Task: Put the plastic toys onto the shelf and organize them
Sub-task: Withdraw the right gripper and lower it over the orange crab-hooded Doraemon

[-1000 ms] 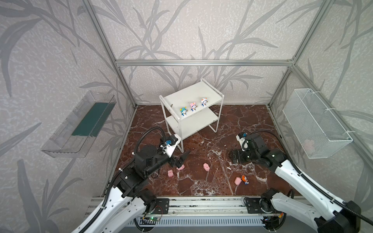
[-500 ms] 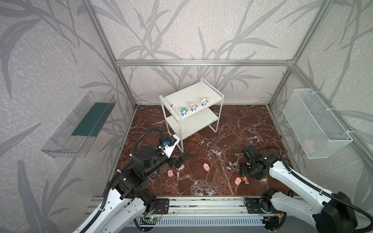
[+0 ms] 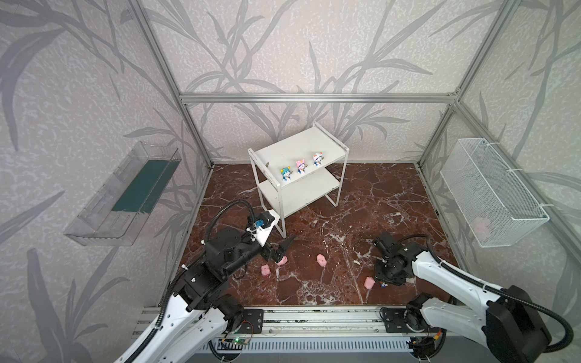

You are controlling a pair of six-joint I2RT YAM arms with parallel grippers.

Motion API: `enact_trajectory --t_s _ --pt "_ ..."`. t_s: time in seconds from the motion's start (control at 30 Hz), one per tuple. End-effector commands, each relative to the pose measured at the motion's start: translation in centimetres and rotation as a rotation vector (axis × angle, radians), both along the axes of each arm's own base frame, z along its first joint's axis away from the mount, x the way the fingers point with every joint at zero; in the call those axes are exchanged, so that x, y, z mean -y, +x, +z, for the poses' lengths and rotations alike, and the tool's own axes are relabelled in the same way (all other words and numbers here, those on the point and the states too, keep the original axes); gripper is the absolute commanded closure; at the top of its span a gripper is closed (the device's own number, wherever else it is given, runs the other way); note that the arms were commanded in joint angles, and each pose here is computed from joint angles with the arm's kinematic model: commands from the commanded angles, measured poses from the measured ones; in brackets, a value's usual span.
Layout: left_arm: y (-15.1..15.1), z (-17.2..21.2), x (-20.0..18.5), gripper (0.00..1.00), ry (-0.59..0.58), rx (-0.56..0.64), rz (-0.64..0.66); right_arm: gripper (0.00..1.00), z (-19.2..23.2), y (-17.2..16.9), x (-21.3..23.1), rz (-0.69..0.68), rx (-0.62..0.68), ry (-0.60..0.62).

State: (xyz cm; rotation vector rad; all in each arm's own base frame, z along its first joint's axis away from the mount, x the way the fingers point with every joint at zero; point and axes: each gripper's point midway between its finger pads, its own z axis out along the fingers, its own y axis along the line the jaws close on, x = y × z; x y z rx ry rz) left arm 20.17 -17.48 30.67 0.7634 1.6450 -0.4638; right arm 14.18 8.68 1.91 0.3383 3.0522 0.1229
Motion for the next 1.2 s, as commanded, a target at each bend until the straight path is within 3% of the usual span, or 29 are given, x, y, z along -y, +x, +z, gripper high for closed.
enact_trajectory --t_s 0.0,0.17,0.47,0.8,1.17 --pt "0.2 -0.1 -0.2 0.01 0.006 0.011 0.009 0.63 -0.3 0.1 -0.1 0.02 0.004 -0.001" --pt "0.3 -0.2 0.0 0.01 0.01 0.005 0.006 0.71 0.7 1.6 -1.2 0.07 0.064 0.038" --pt "0.5 -0.6 0.0 0.01 0.023 -0.004 0.013 0.74 2.5 7.1 -4.9 0.166 0.169 0.091" --pt "0.6 -0.6 -0.3 0.01 0.03 0.004 0.027 0.73 0.7 11.1 -8.6 0.065 0.166 0.127" --pt "0.4 -0.3 -0.3 0.01 0.02 0.011 0.021 0.46 2.6 12.4 -8.6 0.043 0.242 0.113"
